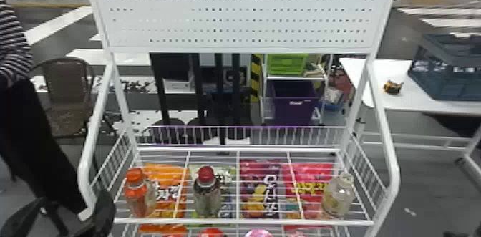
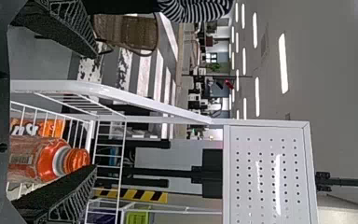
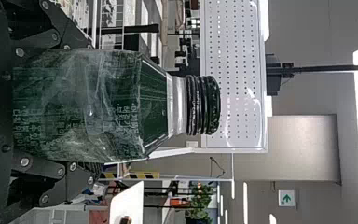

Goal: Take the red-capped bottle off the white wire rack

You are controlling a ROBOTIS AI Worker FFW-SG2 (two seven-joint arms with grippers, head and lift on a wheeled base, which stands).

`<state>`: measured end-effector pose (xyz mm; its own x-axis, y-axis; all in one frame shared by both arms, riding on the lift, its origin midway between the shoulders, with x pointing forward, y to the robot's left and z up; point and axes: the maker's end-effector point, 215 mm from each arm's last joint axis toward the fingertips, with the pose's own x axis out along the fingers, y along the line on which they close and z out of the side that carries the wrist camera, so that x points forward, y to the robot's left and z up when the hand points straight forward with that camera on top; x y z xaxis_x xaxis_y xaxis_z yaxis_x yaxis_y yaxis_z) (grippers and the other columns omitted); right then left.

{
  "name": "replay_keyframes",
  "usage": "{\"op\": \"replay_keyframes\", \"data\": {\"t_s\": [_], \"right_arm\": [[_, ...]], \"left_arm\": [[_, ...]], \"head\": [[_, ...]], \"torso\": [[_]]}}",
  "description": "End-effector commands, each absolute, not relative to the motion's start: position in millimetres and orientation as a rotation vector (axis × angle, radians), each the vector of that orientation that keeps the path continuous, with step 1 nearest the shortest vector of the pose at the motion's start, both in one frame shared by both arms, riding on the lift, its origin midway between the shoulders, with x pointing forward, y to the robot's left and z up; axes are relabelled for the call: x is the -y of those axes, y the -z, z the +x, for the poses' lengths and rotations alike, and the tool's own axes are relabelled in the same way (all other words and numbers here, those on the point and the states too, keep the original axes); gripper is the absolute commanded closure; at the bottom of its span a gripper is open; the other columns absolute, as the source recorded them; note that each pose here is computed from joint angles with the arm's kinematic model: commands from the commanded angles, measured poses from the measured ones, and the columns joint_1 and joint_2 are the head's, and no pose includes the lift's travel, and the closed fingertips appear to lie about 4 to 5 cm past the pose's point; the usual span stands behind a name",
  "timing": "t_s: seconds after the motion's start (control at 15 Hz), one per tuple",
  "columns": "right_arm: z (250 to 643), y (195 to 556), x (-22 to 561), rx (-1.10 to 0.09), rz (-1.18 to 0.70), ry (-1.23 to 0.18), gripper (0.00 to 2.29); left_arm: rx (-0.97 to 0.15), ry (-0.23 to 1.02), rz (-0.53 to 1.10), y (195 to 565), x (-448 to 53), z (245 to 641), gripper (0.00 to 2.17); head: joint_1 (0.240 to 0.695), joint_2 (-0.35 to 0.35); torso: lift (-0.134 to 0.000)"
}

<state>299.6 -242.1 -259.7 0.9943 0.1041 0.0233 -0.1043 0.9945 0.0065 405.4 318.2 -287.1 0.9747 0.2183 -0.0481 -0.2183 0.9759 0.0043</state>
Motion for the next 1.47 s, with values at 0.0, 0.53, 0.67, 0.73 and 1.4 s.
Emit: {"op": "replay_keyframes", "data": {"t_s": [0.0,0.53,0.67,0.73,1.4], "right_arm": [[300,259,242,0.025,0.008,-0.104,1.19],[302,263,242,0.021,0.012,-0.103,1.19],[303,264,242,0.02,0.011,-0.103,1.19],[303,265,242,0.019,0.011,-0.103,1.19],[302,269,244,0.011,0.008,-0.102,1.19]], "left_arm": [[-0.047,-0.221,-0.002,287,-318,405,0.04],[-0.047,-0.214,-0.007,285,-314,404,0.04],[-0.073,-0.157,-0.017,303,-276,393,0.04],[-0.079,-0.128,-0.004,318,-253,387,0.05],[-0.154,0.039,0.027,435,-113,426,0.05]], "head": [[0.499,0.0],[0.499,0.0],[0.499,0.0],[0.499,0.0],[0.499,0.0]], "torso": [[0.0],[0.0],[0.0],[0.0],[0.0]]}}
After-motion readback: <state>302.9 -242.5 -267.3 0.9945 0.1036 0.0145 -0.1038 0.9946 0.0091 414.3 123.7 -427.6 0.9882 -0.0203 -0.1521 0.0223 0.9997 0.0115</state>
